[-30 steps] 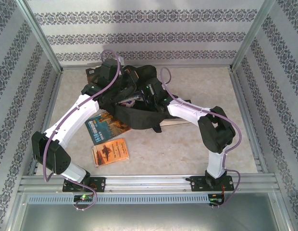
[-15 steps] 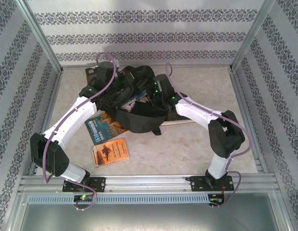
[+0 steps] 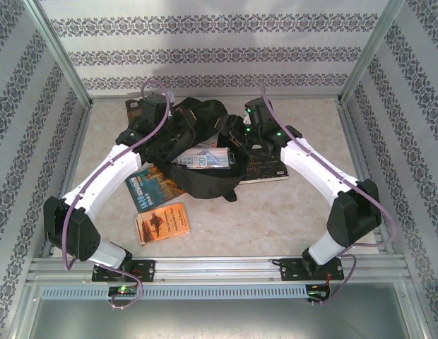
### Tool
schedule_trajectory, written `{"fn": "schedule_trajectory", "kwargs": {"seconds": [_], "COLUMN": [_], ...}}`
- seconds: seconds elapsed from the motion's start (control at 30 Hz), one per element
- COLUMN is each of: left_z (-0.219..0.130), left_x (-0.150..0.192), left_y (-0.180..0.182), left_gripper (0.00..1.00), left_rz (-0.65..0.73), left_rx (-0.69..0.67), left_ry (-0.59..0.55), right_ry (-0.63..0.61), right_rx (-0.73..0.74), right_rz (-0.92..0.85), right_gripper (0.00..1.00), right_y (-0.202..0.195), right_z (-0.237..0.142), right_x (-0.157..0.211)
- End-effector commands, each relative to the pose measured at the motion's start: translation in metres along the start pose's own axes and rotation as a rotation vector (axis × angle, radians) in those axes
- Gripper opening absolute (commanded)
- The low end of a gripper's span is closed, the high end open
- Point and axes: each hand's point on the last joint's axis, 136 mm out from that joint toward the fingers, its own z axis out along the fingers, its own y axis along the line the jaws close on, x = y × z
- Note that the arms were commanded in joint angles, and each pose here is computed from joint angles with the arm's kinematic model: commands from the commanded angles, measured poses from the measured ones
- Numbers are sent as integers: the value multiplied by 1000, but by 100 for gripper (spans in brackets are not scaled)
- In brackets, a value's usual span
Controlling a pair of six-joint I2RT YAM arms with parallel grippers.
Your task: Pack the student bag
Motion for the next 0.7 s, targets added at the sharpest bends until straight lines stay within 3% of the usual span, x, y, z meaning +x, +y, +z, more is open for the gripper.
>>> {"fn": "schedule_trajectory", "kwargs": {"seconds": [0.0,0.23,0.3,0.5,0.67], "left_z": [-17,-11,-15,-61,-57], "left_x": [-25,-14,-15,-56,-54], "left_y": [-28,-22,-18,10,15], "left_gripper": [0,0,0,0,0], "left_rz": [26,100,145,266,275], "left_rx": [97,43,3,-252,-269], "left_ry": [-83,1,-1,-199,-183], "right_ry": [24,12,-12,-50,4], "right_rx": [102,389,467,568,621], "right_rz": [-65,-184,-136,118,290], "right_gripper": [66,63,65,72,72], "right_y": [-18,-69,-96,-175,-204], "right_z": [-23,-67,-80,-95,-80], "right_x": [8,6,2,-14,2]}}
